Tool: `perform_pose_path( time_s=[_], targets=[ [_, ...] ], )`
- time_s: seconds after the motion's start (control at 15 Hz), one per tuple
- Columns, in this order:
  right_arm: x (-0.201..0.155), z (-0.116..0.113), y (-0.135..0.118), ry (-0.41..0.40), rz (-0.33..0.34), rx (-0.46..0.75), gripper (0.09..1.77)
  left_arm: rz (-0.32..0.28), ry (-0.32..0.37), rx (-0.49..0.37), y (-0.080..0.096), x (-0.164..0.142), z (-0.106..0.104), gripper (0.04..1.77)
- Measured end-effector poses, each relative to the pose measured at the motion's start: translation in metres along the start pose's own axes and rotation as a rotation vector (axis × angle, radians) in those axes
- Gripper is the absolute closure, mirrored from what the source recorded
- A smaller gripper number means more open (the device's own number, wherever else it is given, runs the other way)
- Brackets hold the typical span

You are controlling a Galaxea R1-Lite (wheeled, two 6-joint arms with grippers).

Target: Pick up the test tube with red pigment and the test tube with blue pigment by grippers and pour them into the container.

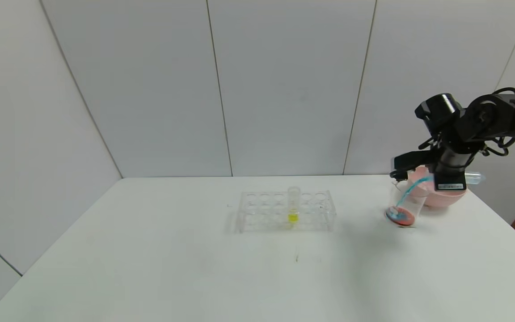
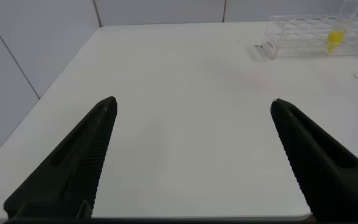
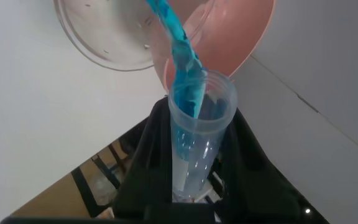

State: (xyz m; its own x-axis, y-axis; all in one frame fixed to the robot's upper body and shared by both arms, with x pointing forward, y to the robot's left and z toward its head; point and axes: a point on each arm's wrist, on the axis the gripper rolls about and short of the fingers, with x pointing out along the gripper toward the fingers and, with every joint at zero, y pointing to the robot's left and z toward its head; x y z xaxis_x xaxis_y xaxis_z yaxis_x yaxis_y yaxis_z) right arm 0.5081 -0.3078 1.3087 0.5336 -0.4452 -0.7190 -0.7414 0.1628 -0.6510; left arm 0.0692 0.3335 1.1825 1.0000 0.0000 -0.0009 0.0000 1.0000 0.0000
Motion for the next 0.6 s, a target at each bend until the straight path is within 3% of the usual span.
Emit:
perform_pose_path(
  time_s=[0.33,0.6],
  targets=[
    [-0.005,0.003,-0.002,0.038,-0.039,-0.045,1.35,0.000,0.000,0.000,0.000,0.000,0.000,0.05],
    [-0.019,0.005,-0.002,0.144,-0.087,-0.137,1.35,0.000,0.000,0.000,0.000,0.000,0.000,0.05]
  ],
)
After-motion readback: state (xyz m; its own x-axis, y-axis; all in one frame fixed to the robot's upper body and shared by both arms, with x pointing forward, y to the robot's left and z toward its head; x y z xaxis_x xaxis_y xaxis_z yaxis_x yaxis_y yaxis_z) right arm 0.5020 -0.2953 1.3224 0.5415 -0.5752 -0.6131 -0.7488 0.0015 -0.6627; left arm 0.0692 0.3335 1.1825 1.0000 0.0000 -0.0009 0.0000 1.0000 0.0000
